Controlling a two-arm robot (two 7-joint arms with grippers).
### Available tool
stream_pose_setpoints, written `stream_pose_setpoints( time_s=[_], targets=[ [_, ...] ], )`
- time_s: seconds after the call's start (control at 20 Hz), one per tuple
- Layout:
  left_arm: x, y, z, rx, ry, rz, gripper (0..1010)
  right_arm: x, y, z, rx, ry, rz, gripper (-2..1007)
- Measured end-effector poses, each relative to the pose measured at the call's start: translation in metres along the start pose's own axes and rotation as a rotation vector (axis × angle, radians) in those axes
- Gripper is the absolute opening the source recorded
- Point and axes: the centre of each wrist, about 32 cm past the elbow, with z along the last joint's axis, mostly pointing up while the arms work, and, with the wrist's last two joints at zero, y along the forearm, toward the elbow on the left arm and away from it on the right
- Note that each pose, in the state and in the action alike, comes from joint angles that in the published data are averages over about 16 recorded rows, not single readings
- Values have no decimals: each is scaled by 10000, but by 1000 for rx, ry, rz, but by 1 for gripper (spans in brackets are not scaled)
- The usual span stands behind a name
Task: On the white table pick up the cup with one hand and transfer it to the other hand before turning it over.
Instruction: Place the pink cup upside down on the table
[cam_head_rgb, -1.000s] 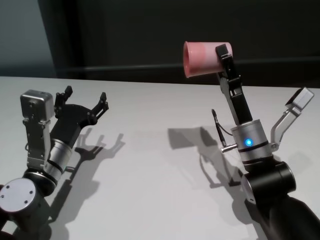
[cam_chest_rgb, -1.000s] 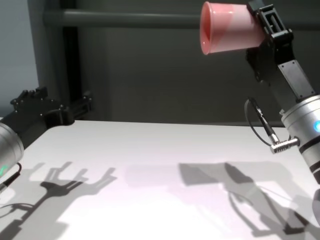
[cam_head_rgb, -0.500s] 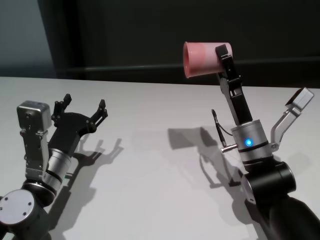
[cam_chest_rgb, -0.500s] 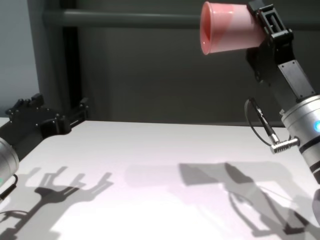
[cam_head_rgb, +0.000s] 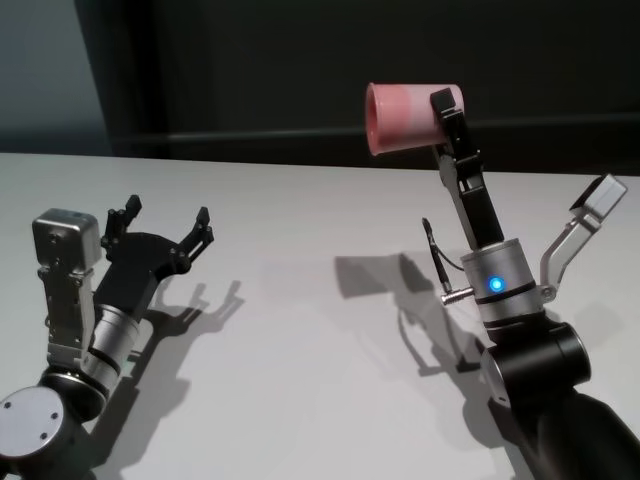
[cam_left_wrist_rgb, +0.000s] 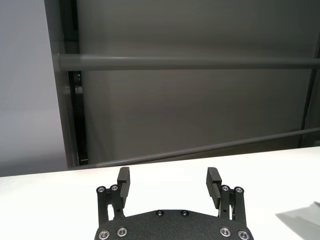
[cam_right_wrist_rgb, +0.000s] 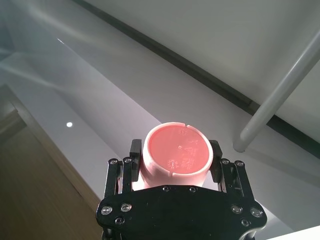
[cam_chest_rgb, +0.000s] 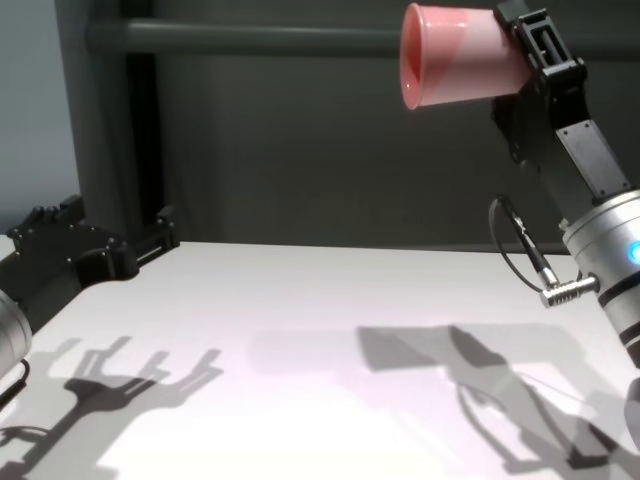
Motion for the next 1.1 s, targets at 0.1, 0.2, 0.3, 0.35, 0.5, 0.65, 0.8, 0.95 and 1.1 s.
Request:
stream_pose_setpoints(
  time_s=[0.1,0.2,0.3,0.35,0.5,0.65,0.8,0.95,1.1],
  targets=[
    [3,7,-4,3,1,-3,1003,0,0,0,0,0,0,769],
    [6,12,-9,6,3,-5,1003,0,0,0,0,0,0,769],
    [8,16,-12,8,5,-8,1003,0,0,0,0,0,0,769],
    [9,17,-14,9,6,-9,1003,0,0,0,0,0,0,769],
    [11,19,-16,10,8,-11,1003,0,0,0,0,0,0,769],
    [11,19,-17,11,9,-11,1003,0,0,0,0,0,0,769],
    [11,17,-17,11,9,-10,1003,0,0,0,0,0,0,769],
    [10,16,-16,11,9,-10,1003,-1,-2,1,-2,-3,-2,769],
    [10,15,-16,11,9,-9,1003,-8,-10,12,-13,-22,-8,769]
  ],
)
